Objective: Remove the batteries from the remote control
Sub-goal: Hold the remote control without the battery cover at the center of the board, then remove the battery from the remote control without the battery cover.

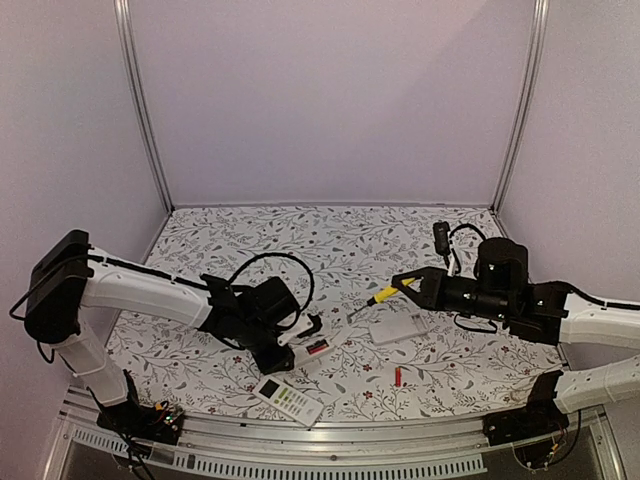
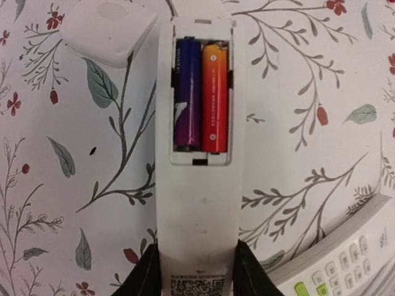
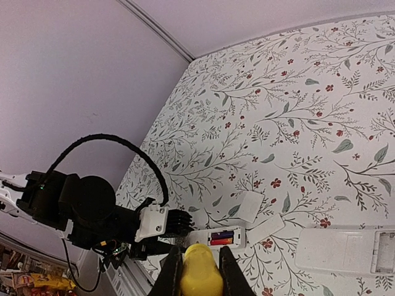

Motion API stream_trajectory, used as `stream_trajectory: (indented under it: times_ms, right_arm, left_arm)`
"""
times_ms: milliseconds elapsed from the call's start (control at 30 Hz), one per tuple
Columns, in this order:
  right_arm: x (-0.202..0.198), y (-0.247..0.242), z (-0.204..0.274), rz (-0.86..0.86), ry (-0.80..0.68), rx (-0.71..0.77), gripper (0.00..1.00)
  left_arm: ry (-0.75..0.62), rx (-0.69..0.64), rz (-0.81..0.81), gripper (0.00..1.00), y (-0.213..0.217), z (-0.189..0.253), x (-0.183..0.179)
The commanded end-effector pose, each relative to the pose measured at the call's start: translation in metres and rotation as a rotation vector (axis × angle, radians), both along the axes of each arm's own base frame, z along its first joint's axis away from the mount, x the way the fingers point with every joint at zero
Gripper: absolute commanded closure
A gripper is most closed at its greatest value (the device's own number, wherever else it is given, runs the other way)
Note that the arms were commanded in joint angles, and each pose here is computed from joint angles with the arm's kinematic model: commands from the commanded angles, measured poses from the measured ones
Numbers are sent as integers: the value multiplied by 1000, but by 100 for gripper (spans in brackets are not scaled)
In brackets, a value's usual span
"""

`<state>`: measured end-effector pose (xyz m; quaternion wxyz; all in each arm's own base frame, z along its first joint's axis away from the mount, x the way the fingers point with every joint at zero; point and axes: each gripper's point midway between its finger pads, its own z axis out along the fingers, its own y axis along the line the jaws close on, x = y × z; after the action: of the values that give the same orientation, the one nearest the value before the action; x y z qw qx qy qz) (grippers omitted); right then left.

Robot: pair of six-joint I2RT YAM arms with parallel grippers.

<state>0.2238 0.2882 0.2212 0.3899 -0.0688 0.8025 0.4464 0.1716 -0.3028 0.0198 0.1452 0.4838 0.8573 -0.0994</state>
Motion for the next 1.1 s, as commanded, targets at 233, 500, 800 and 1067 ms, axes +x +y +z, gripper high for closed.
stream_trajectory:
  times_ms: [233,500,800,1067]
  right_arm:
    - [10,-23,-23,-214,62,-115,100]
    - [-1,1,-60,-255,136,-264,100]
    - [-1,9,-74,-270,143,-313,100]
    - [-1,19,-75,-237,143,-308,100]
  left_arm:
    - [-40,-110,-132,78,-51,18,-6]
    - [-29,-99,-174,79,-56,11,-9]
    - [-60,-24,-174,79,-50,-3,-7]
    - [-48,-5,-183,79,-51,-10,-11]
